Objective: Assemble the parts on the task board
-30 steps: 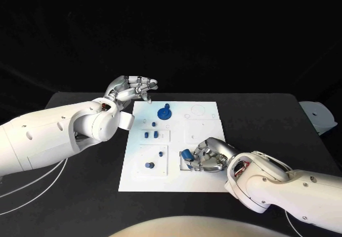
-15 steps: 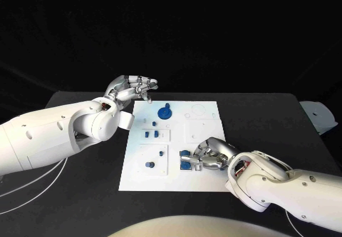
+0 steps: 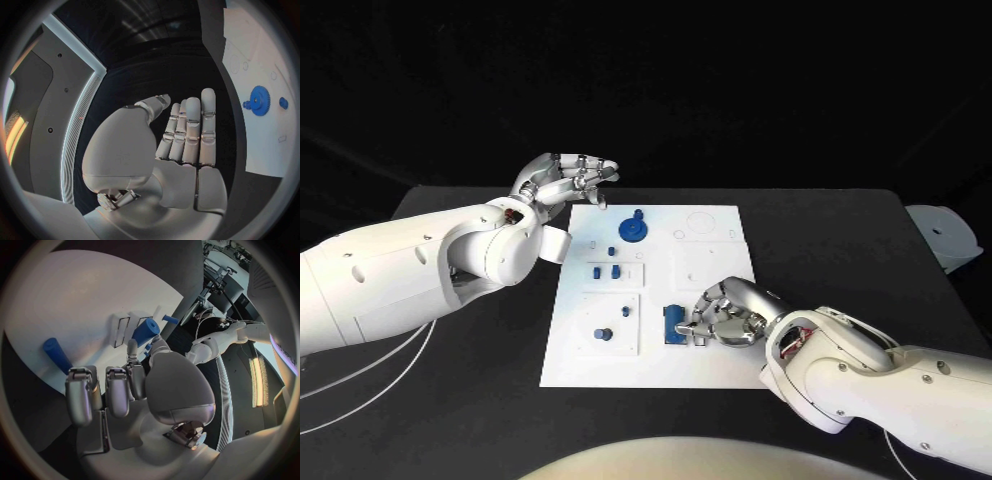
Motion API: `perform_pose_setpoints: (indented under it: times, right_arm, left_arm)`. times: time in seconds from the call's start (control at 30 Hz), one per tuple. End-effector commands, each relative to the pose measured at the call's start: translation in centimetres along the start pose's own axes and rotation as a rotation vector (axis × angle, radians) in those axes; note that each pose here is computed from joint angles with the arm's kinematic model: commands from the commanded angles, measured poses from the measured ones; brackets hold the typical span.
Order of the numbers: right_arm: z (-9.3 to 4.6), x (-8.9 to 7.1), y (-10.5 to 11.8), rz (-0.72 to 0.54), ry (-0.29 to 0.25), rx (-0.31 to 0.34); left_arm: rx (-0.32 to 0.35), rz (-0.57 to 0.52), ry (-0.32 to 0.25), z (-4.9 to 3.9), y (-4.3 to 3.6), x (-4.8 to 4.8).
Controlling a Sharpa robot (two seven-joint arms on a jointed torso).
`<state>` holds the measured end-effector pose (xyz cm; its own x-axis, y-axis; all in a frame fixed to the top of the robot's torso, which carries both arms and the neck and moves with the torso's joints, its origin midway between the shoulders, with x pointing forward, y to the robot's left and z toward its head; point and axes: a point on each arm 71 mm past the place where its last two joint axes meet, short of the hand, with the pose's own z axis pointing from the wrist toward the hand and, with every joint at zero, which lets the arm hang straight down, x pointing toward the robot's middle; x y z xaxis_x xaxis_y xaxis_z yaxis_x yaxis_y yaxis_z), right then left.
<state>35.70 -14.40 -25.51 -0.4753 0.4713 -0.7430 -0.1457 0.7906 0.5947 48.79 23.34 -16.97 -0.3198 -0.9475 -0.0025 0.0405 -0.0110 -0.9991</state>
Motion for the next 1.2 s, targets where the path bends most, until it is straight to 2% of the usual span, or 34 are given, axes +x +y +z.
perform_pose_setpoints:
  times: [0.03, 0.73, 1.2]
  right_arm:
    - [-0.1, 0.16, 0.43, -0.039, 0.006, -0.052]
    - [0.64, 0.51, 0.36, -0.077, 0.012, -0.039]
    - [0.42, 0.31, 0.07, -0.076, 0.009, -0.037]
  left_arm:
    - [0.008, -0.005, 0.016, 0.02, -0.11, 0.23]
    - [0.008, -0.005, 0.016, 0.05, -0.11, 0.26]
    - [0.008, -0.004, 0.015, 0.03, -0.11, 0.21]
